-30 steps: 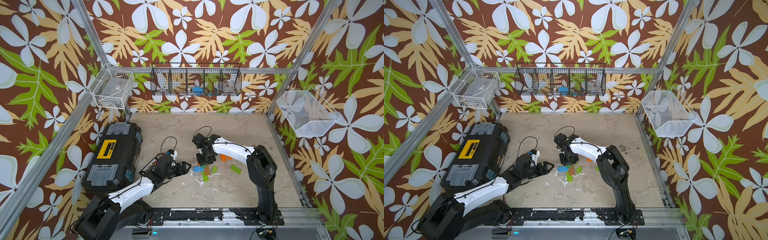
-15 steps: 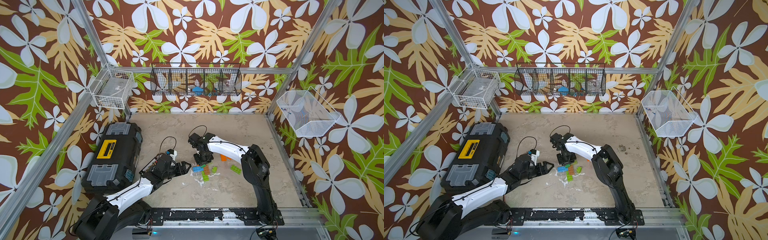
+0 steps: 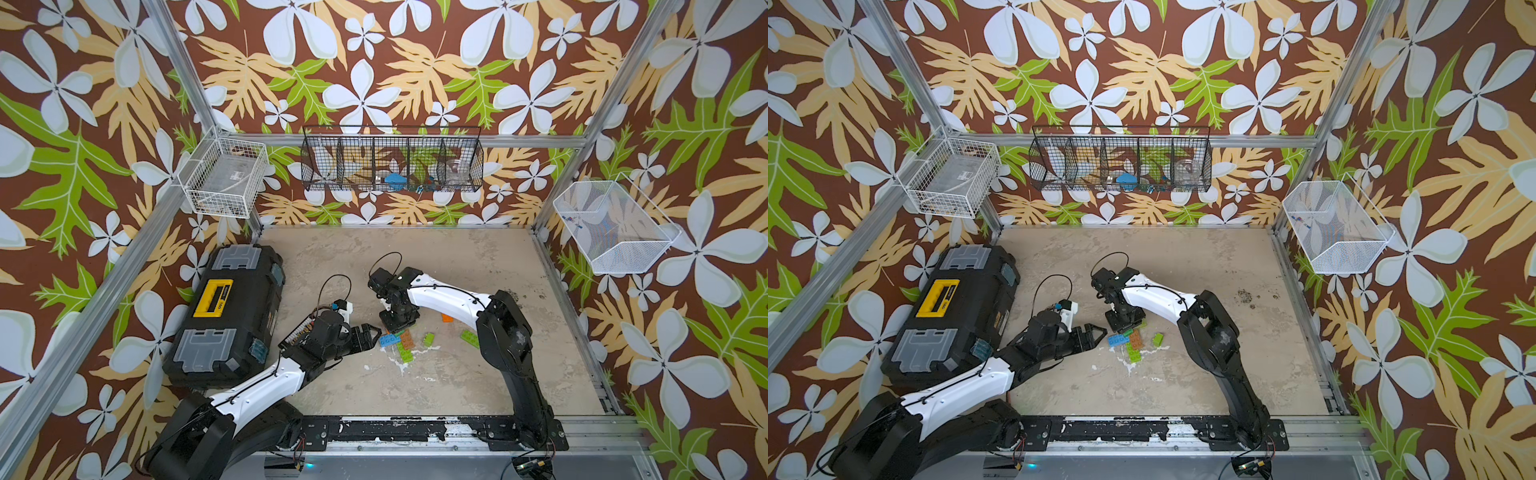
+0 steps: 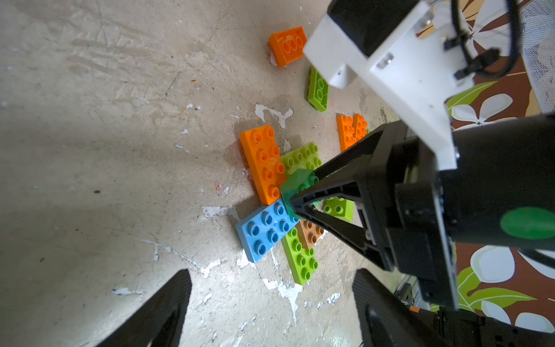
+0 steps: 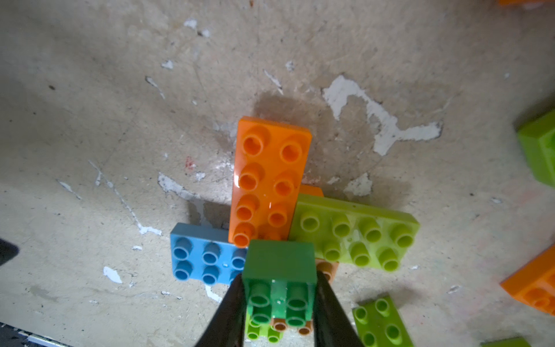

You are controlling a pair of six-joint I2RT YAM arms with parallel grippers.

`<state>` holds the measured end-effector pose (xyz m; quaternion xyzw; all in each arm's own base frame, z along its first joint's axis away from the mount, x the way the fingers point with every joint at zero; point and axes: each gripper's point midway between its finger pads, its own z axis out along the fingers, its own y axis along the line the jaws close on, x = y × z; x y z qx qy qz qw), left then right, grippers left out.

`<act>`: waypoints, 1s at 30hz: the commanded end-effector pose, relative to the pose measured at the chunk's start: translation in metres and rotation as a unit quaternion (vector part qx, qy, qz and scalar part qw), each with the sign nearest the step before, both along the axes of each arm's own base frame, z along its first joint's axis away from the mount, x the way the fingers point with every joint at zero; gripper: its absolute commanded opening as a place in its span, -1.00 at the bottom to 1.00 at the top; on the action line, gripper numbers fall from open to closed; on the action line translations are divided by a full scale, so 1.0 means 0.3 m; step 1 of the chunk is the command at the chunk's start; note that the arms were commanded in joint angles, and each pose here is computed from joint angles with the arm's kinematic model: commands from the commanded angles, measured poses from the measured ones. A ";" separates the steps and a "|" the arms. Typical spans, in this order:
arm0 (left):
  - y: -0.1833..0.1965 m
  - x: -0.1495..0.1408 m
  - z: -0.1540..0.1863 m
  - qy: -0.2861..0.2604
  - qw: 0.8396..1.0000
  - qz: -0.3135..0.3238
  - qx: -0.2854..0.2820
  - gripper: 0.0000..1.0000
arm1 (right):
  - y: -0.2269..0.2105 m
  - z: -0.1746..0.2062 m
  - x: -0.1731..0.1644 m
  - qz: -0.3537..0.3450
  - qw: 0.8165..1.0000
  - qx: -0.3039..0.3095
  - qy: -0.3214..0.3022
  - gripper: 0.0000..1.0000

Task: Assemble a small pinwheel with lego
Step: Assemble the lego brick with the lego brick.

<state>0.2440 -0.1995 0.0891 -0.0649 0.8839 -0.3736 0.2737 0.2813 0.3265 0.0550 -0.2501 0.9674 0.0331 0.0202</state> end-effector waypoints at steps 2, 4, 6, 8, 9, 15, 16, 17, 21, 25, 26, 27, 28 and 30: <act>0.004 0.012 0.011 -0.008 1.000 0.007 -0.001 0.74 | -0.012 0.044 -0.004 -0.018 1.000 0.006 -0.002 -1.00; 0.002 0.013 0.011 -0.008 1.000 0.008 -0.003 0.74 | -0.025 0.051 -0.001 -0.033 0.999 0.007 -0.002 -1.00; 0.002 0.015 0.009 -0.007 1.000 0.009 -0.003 0.74 | -0.041 0.051 0.005 -0.050 0.999 0.008 0.000 -1.00; 0.001 0.018 0.009 -0.006 1.000 0.010 -0.004 0.74 | -0.056 0.046 0.012 -0.068 0.998 0.007 0.003 -1.00; 0.004 0.021 0.007 -0.004 1.000 0.013 -0.005 0.75 | -0.063 0.043 0.018 -0.078 0.997 0.007 0.004 -1.00; 0.019 0.051 0.018 0.002 0.999 0.021 -0.040 0.75 | -0.043 0.037 0.036 -0.106 0.994 0.021 0.012 -1.00; 0.021 0.057 0.022 0.000 0.999 0.023 -0.040 0.75 | -0.037 0.032 0.034 -0.107 0.994 0.022 0.015 -1.00; 0.020 0.060 0.028 -0.002 0.999 0.022 -0.040 0.74 | -0.034 0.029 0.035 -0.107 0.994 0.023 0.017 -1.00; 0.018 0.067 0.040 -0.007 0.999 0.019 -0.038 0.74 | -0.030 0.019 0.038 -0.109 0.994 0.021 0.020 -1.00; 0.020 0.063 0.031 -0.005 0.999 0.019 -0.036 0.74 | -0.028 0.007 0.036 -0.109 0.994 0.019 0.024 -1.00; 0.022 0.062 0.029 -0.004 0.999 0.019 -0.036 0.74 | -0.029 0.003 0.036 -0.110 0.993 0.019 0.025 -1.00; 0.021 0.059 0.027 -0.004 0.999 0.018 -0.036 0.74 | -0.026 0.001 0.033 -0.109 0.994 0.018 0.026 -1.00; 0.022 0.058 0.025 -0.004 0.999 0.018 -0.036 0.75 | -0.026 -0.002 0.032 -0.109 0.994 0.019 0.027 -1.00; 0.025 0.056 0.024 -0.004 0.999 0.019 -0.035 0.75 | -0.023 -0.008 0.031 -0.108 0.994 0.018 0.030 -1.00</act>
